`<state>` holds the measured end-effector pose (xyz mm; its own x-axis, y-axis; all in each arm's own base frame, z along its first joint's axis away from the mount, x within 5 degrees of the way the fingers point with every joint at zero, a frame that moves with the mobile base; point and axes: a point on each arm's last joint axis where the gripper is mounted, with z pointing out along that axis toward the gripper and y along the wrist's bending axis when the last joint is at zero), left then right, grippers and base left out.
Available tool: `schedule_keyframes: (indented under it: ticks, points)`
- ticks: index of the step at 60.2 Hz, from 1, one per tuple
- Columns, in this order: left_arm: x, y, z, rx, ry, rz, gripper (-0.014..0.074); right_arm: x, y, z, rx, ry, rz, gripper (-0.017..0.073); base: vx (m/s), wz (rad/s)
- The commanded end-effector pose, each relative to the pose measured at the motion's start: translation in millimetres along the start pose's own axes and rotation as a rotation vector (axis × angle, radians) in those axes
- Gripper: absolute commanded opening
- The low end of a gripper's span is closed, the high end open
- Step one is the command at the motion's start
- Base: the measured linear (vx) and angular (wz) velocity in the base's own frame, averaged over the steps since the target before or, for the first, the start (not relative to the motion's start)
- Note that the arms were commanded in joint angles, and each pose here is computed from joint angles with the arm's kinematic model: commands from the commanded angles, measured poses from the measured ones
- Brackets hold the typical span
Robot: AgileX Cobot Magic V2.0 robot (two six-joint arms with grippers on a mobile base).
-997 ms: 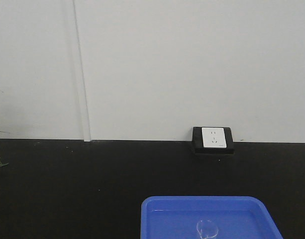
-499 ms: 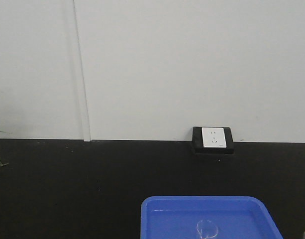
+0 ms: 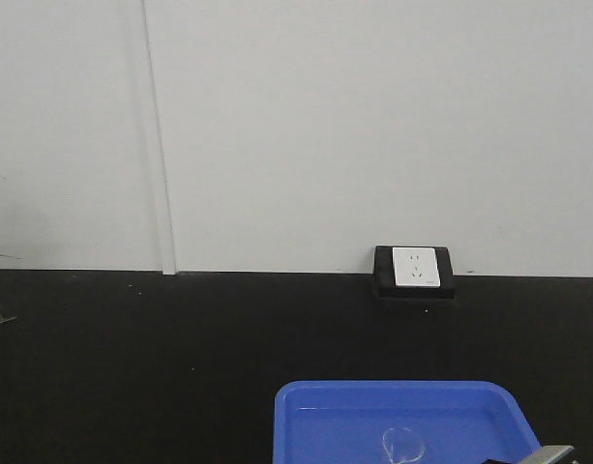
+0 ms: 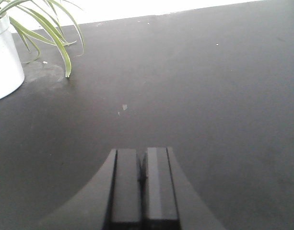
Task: Move beaker to silver tray on left bench
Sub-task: 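Reach the right gripper down to the clear glass beaker and grasp it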
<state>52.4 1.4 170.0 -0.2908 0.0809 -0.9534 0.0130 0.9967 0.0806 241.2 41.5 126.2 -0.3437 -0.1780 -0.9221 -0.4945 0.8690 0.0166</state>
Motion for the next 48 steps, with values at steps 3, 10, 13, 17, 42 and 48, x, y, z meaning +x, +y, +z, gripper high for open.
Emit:
schedule_keyframes:
  ticks: [3,10,13,17,42,48]
  points:
    - [-1,-0.7,2,0.005,-0.069,-0.003,0.0001,-18,-4.6,17,-0.066,-0.118,-0.058,0.0624,0.0,0.0]
    - [-1,-0.7,2,0.005,-0.069,-0.003,0.0001,-20,-9.7,31,-0.093,-0.117,-0.084,0.062,0.0,0.0]
    - [-1,-0.7,2,0.005,-0.069,-0.003,0.0001,-19,-11.4,36,-0.105,-0.115,-0.092,0.0617,0.0,0.0]
    - [-1,-0.7,2,0.005,-0.069,-0.003,0.0001,-21,-11.8,44,-0.116,-0.114,-0.101,0.0615,0.0,0.0]
    - [-1,-0.7,2,0.005,-0.069,-0.003,0.0001,-24,-3.5,108,-0.173,-0.103,-0.139,0.0582,0.0,0.0]
    - [-1,-0.7,2,0.005,-0.069,-0.003,0.0001,-27,-1.9,120,-0.185,-0.118,-0.153,0.0573,0.0,0.0]
